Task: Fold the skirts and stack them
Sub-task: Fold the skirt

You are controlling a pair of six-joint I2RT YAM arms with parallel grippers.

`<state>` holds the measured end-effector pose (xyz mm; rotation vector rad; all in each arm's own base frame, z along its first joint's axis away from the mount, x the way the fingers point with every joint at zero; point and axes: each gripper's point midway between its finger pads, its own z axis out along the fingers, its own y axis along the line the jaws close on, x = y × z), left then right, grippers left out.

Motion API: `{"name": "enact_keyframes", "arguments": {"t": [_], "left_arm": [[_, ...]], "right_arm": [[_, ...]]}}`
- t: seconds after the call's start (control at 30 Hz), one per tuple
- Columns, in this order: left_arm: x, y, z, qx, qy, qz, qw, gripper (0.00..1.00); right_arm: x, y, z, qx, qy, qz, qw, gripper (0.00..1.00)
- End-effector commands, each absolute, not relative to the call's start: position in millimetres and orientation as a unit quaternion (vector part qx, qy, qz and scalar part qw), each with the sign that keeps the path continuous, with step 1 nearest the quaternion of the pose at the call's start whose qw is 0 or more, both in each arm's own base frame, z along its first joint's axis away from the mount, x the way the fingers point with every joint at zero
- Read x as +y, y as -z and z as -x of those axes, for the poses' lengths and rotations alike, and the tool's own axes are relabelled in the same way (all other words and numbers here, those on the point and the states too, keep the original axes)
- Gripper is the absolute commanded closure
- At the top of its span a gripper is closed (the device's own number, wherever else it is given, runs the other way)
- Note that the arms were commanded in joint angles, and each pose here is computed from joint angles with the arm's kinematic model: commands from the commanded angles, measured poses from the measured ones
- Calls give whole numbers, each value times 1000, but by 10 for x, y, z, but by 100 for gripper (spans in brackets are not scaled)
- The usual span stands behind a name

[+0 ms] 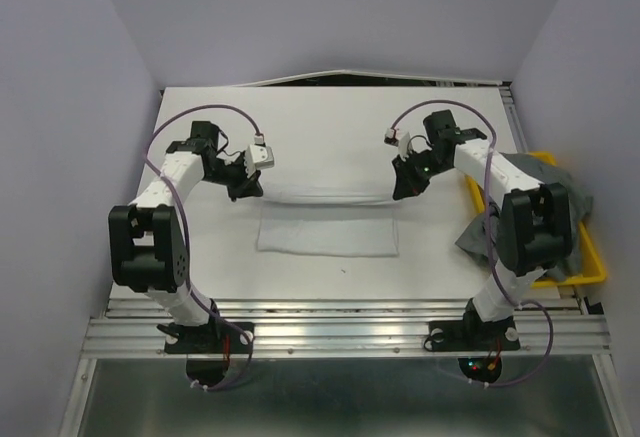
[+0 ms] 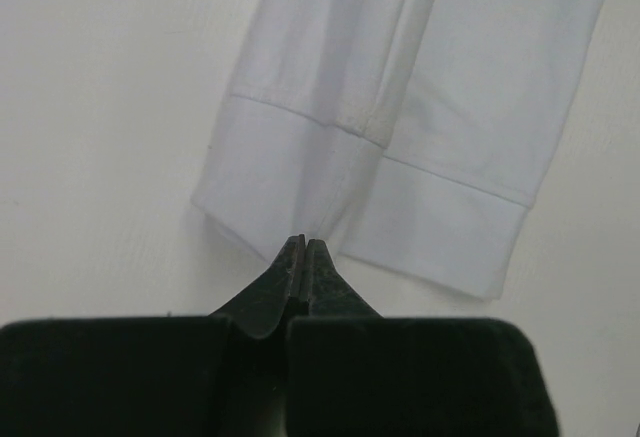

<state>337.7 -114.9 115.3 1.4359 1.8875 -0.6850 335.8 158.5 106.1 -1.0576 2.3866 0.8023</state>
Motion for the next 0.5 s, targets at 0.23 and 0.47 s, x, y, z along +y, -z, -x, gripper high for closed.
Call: {"name": "enact_keyframes", "arguments": {"t": [0.23, 0.47], "left_arm": [[-1116, -790, -2952, 724, 189, -587, 309, 100], [-1184, -716, -2768, 712, 171, -612, 298, 67]], "right_arm": [[1626, -698, -2988, 848, -220, 431, 216, 90], [1637, -812, -3020, 843, -194, 438, 246, 55]]}}
